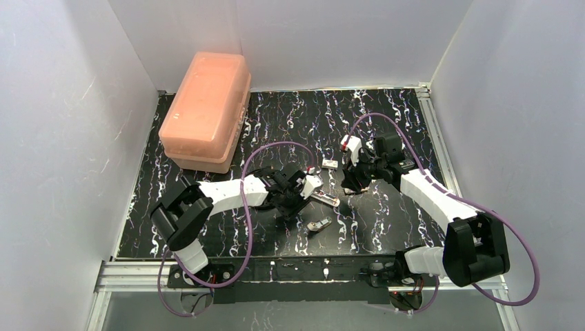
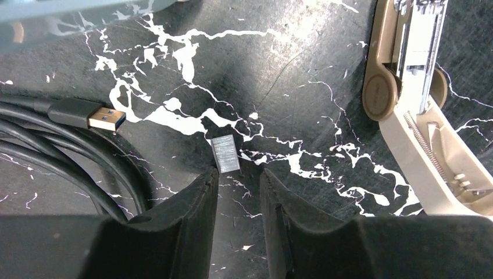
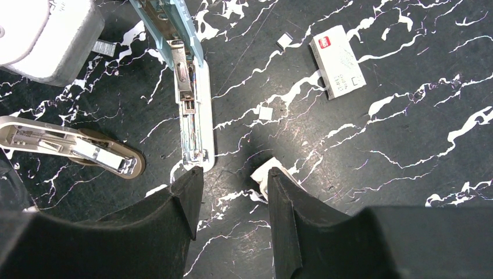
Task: Load the staples into the stapler
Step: Pick up the staple from the center of the board.
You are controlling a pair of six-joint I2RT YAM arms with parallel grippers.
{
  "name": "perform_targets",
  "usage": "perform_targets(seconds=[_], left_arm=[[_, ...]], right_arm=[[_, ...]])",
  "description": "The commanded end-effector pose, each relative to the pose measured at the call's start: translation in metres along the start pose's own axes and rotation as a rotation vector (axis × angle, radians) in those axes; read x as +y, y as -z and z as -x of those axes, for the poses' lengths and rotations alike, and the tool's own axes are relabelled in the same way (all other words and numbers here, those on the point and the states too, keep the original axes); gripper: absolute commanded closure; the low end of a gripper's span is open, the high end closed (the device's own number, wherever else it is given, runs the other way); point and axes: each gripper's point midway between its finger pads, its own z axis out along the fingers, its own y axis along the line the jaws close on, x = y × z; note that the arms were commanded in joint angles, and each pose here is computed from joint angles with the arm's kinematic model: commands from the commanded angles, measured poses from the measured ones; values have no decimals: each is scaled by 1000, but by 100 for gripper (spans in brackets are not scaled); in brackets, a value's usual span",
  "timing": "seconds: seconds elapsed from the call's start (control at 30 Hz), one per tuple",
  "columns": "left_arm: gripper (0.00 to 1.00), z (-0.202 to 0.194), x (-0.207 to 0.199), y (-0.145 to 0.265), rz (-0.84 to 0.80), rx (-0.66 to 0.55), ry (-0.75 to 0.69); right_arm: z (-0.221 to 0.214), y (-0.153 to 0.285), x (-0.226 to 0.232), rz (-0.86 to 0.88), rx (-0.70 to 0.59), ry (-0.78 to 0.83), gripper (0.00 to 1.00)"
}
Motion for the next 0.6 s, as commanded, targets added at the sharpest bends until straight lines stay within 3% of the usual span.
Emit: perform_targets(seconds=[0.0,0.27,0.57], left_arm=[[70,-7,3,-7,35,27,-4],[70,-10,9,-12,69,47,-10],[81,-16,9,-14,67,61,-12]], right_arm=[[9,4,-4,-16,-39,32,47],[9,4,-3,-11,-44,31,47],[10,5,-2,-8,-47,29,47]])
